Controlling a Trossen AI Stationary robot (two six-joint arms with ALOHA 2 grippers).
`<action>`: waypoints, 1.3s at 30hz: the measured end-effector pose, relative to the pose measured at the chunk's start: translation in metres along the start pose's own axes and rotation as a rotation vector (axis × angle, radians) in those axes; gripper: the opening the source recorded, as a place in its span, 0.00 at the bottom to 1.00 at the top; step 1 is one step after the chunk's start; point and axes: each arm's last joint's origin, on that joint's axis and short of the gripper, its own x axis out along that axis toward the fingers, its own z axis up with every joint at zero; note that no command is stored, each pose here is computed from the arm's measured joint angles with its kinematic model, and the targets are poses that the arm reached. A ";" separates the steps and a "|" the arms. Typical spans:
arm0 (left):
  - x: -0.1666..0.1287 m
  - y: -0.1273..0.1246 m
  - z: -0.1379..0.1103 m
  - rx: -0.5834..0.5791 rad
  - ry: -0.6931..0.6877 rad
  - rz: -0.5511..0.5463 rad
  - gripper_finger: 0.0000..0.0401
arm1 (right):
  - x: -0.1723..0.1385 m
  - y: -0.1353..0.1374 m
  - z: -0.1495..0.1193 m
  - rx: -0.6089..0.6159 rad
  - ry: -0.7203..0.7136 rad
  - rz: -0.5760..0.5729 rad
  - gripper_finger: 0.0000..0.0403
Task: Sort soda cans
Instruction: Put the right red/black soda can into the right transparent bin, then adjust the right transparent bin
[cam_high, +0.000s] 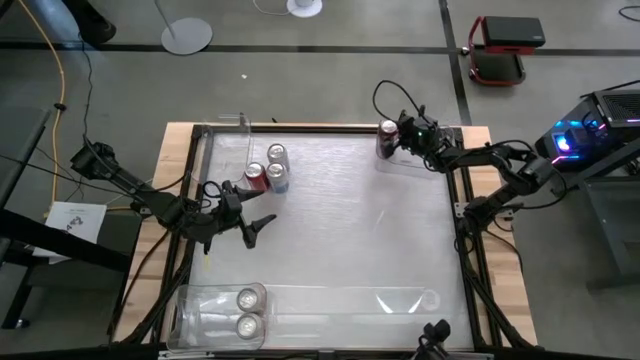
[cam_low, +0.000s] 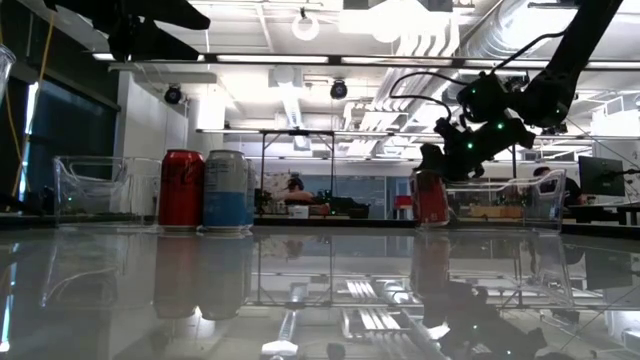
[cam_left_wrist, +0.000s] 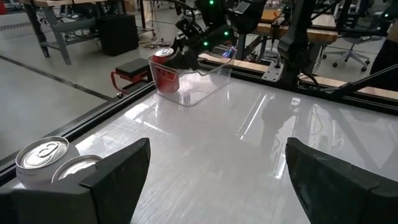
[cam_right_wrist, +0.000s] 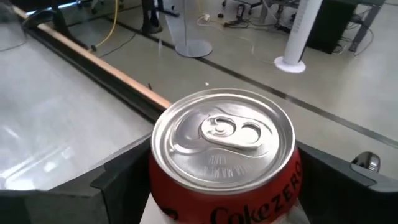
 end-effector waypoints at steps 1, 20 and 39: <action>0.000 0.000 0.000 0.000 0.000 0.000 0.87 | 0.000 0.000 0.000 -0.009 0.004 0.009 0.82; 0.000 -0.001 0.002 -0.018 -0.012 -0.007 0.87 | -0.016 -0.002 0.018 -0.076 -0.076 -0.068 0.83; 0.000 -0.001 0.002 -0.017 -0.012 -0.007 0.87 | -0.105 0.040 0.038 -0.164 0.022 0.133 0.80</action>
